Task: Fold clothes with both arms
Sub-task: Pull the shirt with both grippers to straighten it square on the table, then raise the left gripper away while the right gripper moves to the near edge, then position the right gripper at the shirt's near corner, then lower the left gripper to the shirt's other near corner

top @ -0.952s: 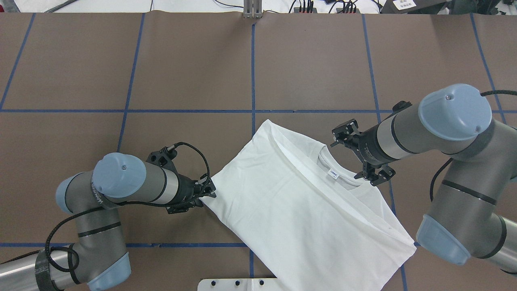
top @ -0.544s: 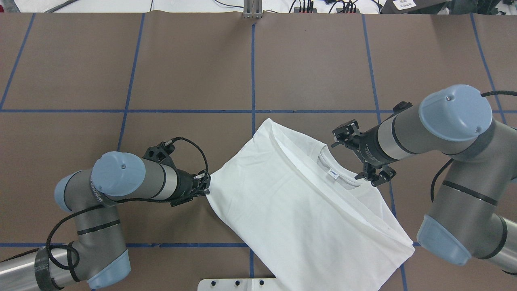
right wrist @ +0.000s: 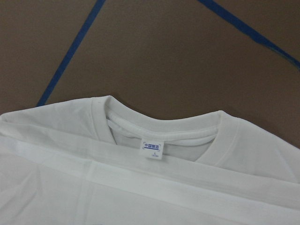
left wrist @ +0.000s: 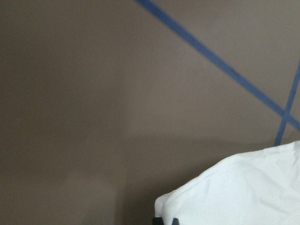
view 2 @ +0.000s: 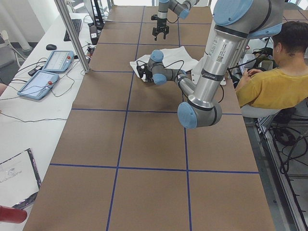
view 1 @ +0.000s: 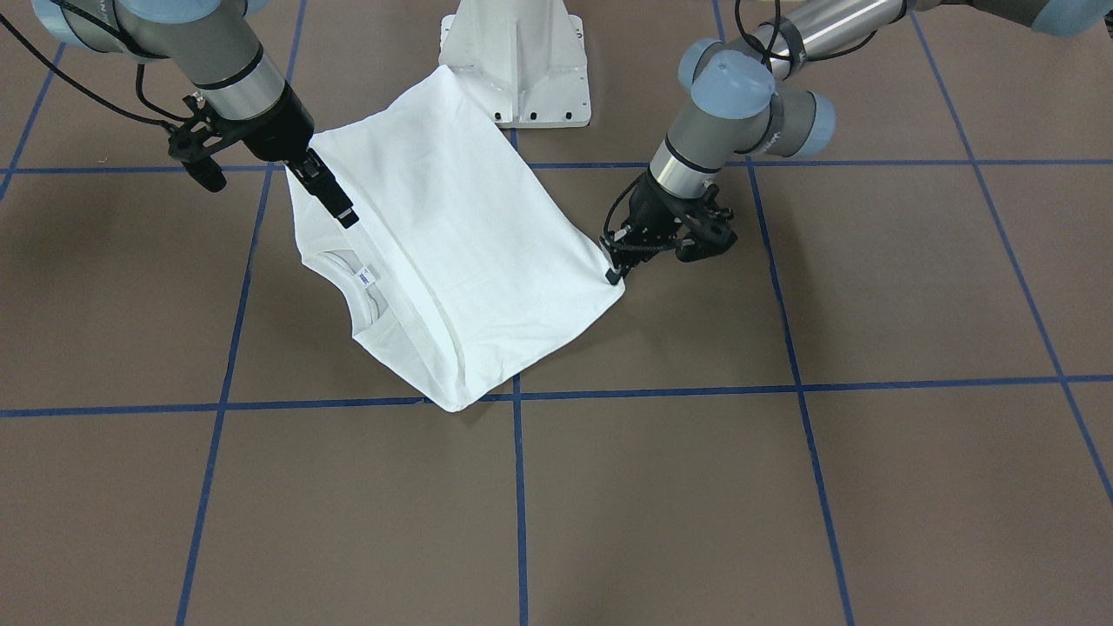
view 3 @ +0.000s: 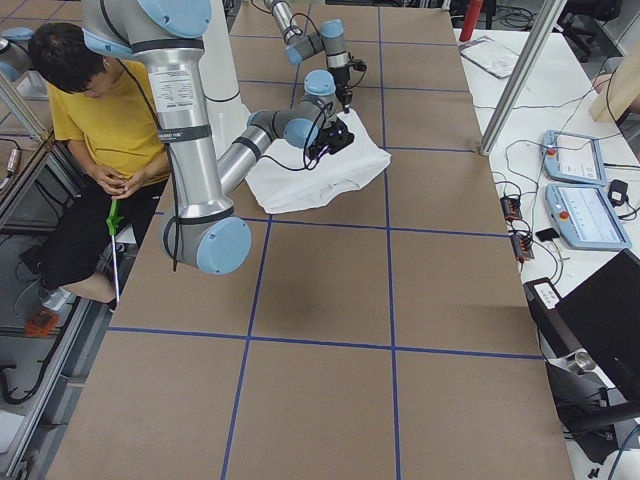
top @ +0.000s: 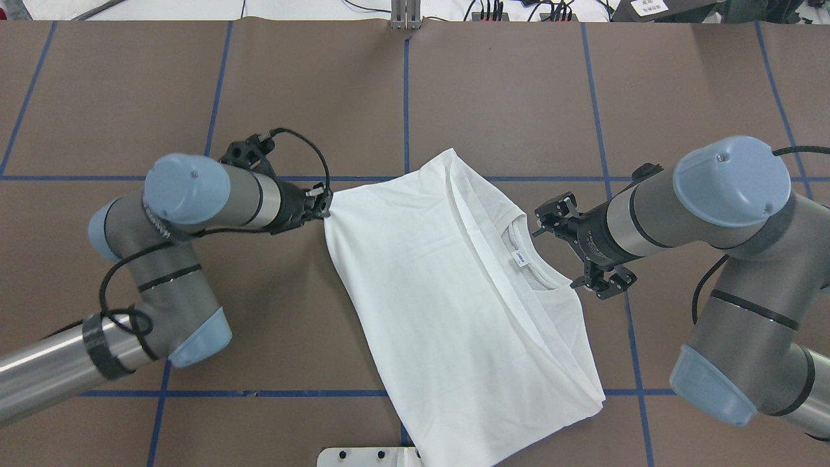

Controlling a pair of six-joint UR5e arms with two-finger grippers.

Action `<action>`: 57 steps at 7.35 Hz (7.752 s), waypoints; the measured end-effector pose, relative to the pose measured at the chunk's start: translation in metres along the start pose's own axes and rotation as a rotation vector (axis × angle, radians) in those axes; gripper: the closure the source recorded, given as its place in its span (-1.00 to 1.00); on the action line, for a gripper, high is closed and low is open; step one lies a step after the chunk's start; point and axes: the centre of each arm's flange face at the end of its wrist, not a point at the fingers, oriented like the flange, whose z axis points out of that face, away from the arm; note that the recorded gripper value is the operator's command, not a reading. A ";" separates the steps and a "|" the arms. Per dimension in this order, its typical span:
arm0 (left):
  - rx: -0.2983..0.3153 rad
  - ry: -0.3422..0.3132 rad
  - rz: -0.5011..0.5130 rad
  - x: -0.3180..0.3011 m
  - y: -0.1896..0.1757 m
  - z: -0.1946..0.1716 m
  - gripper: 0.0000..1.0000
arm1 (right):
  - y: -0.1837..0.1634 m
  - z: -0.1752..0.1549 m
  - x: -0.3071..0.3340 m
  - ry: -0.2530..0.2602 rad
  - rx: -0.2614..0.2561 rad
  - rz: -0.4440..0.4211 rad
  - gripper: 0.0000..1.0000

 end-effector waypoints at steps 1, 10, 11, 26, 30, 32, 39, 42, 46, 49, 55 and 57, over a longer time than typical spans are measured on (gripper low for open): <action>0.050 0.009 0.012 0.030 -0.040 0.013 1.00 | 0.000 0.000 0.000 0.001 -0.001 0.000 -1.00; 0.131 0.088 0.109 0.071 -0.191 0.018 -0.01 | 0.089 0.050 0.005 0.006 -0.012 -0.162 -1.00; 0.089 0.106 0.118 0.054 -0.198 -0.006 -0.01 | 0.106 0.064 0.013 0.023 0.003 -0.249 -1.00; 0.002 0.159 0.130 -0.001 -0.226 -0.098 -0.01 | 0.095 0.107 0.070 0.291 0.194 -0.692 -1.00; 0.003 0.157 0.128 -0.001 -0.226 -0.099 -0.01 | 0.133 0.103 0.045 0.111 0.193 -0.190 -1.00; 0.005 0.156 0.128 -0.002 -0.226 -0.099 -0.01 | 0.143 0.115 0.048 0.032 0.189 -0.005 -0.99; 0.010 0.160 0.130 0.000 -0.226 -0.101 -0.01 | 0.146 0.142 0.072 0.048 0.224 0.089 1.00; 0.010 0.162 0.130 0.001 -0.225 -0.102 -0.02 | 0.149 0.138 0.070 0.039 0.216 0.108 1.00; -0.012 0.174 0.056 -0.041 -0.134 -0.106 -0.01 | 0.150 0.121 0.067 0.026 0.193 0.112 1.00; -0.074 0.138 -0.089 -0.039 0.016 -0.075 -0.08 | 0.148 0.120 0.069 0.028 0.196 0.112 1.00; -0.131 -0.041 -0.153 -0.120 0.176 -0.064 -0.28 | 0.150 0.119 0.068 0.027 0.189 0.112 1.00; -0.160 -0.041 -0.160 -0.116 0.195 -0.062 -0.28 | 0.151 0.118 0.068 0.026 0.188 0.111 1.00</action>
